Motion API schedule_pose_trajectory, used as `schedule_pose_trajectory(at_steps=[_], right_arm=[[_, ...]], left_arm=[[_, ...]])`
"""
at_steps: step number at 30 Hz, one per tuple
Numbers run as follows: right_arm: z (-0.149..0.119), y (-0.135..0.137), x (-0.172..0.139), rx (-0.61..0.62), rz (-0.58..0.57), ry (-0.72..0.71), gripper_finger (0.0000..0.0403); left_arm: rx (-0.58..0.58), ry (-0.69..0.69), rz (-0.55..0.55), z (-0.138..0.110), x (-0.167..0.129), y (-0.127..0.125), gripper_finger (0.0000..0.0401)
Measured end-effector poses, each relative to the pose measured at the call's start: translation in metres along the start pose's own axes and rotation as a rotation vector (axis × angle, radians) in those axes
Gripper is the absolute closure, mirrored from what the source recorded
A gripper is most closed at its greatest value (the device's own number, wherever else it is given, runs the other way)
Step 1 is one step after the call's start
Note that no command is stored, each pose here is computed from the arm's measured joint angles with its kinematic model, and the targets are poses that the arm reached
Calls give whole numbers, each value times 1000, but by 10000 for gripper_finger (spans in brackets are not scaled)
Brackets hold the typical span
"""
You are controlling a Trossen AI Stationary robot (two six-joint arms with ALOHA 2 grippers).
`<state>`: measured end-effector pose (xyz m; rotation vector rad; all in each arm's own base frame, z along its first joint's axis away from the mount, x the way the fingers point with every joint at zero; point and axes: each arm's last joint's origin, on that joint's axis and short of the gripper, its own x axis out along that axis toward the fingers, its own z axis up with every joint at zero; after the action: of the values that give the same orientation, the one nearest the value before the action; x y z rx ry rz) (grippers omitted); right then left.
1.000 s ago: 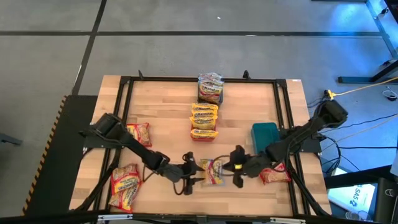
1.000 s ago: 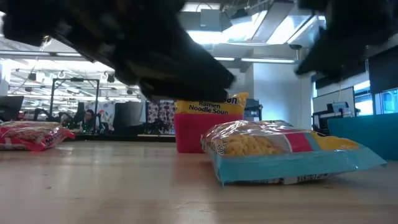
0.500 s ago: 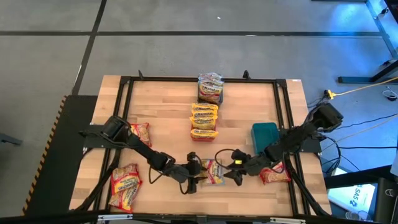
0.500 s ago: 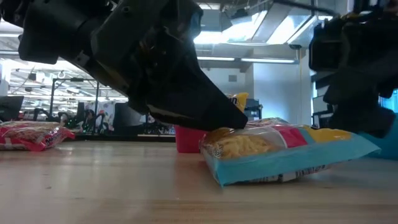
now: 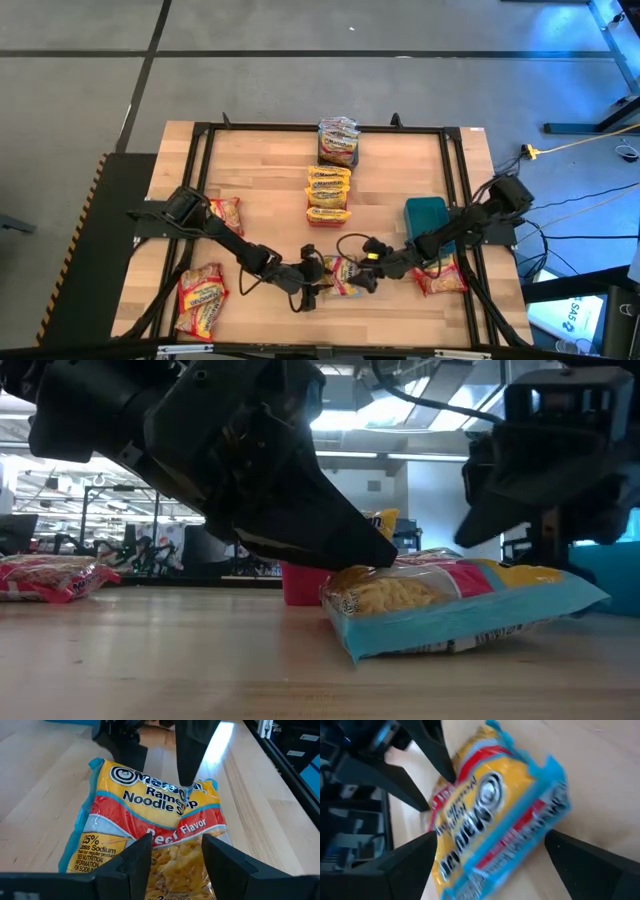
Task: Sort Maruchan noodles
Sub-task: Put the blue noodle pack into the black bin
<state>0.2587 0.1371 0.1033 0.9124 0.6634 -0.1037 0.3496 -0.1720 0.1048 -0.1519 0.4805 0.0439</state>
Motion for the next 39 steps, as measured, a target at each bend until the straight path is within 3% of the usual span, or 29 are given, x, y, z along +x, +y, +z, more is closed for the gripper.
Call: schedule_pose_trajectory(at_steps=[7,14,23,27,30,34,39], right_arm=[[1,6,21,-7,21,-32,25],[4,15,34,-107,35,-51,39],[4,16,34,-138,35,-57,151],[5,16,34,-143,38,-66,204],[5,17,34,-142,49,-74,228],[8,17,34,-150,49,-86,234],[13,20,36,-156,61,-85,200]], left_arm=[[6,-4,-2,0,0,0,232],[6,-9,-31,4,-1,0,232],[29,73,17,23,-42,-13,232],[22,160,43,13,-52,-17,232],[33,184,68,0,-42,-15,232],[25,168,77,-11,-25,-9,232],[20,146,78,-12,-15,-2,232]])
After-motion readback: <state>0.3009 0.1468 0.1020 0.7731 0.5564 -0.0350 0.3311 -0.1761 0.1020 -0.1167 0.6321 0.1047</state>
